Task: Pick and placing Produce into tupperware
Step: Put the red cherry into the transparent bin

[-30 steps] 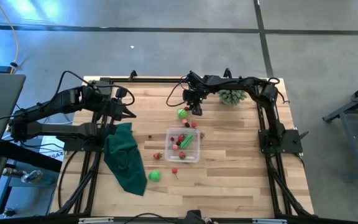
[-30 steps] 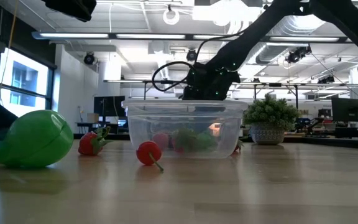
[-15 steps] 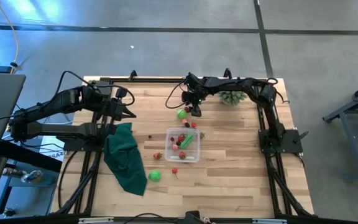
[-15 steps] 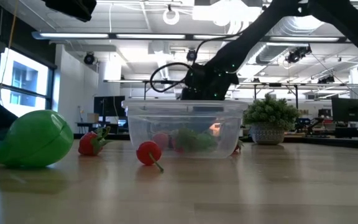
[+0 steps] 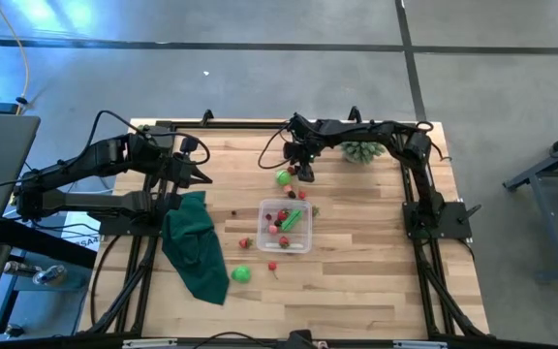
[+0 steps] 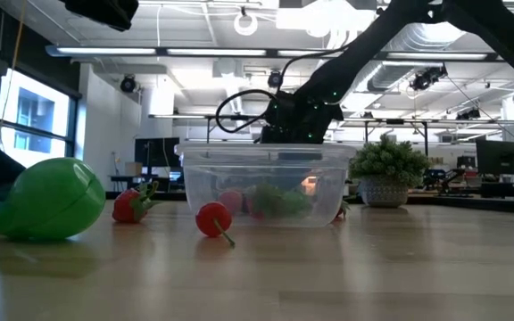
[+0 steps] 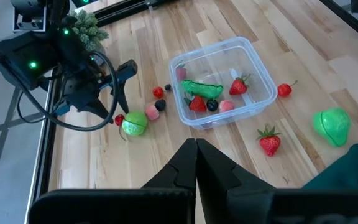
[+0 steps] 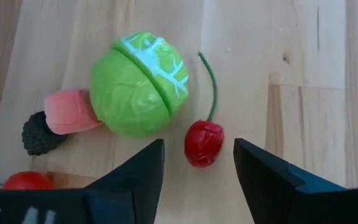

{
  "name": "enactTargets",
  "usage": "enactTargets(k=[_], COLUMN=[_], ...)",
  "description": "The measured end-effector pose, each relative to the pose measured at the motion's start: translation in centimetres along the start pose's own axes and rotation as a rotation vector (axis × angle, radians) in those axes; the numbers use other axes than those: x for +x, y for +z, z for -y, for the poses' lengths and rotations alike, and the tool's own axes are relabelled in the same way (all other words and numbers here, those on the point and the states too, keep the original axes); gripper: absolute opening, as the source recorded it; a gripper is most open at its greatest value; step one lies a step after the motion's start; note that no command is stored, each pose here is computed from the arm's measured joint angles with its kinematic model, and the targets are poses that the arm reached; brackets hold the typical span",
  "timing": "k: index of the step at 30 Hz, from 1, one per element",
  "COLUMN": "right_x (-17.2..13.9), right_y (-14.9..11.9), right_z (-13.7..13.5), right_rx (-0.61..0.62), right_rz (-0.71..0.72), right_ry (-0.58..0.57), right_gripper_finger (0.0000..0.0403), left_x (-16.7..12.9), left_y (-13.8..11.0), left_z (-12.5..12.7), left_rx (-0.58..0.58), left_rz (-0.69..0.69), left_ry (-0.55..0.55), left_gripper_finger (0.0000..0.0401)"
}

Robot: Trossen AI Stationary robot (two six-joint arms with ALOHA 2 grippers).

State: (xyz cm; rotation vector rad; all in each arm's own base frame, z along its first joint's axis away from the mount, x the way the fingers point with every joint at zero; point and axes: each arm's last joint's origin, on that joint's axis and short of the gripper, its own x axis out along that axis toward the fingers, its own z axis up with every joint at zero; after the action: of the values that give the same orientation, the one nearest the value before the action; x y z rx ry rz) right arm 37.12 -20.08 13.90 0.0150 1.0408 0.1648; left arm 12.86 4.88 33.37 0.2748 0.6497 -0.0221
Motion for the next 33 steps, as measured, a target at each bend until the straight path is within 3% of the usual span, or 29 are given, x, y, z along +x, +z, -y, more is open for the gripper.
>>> enactTargets(k=[33], right_x=[0.8], right_y=[0.3], right_z=[-0.3], right_rx=[0.064], right_rz=[-0.014], right_ry=[0.034], right_gripper_finger=[0.0101], left_x=[0.0], left_y=[0.0], left_z=[0.0], left_rx=[0.0], left_rz=[0.0], left_ry=[0.0], left_gripper_finger=[0.0001])
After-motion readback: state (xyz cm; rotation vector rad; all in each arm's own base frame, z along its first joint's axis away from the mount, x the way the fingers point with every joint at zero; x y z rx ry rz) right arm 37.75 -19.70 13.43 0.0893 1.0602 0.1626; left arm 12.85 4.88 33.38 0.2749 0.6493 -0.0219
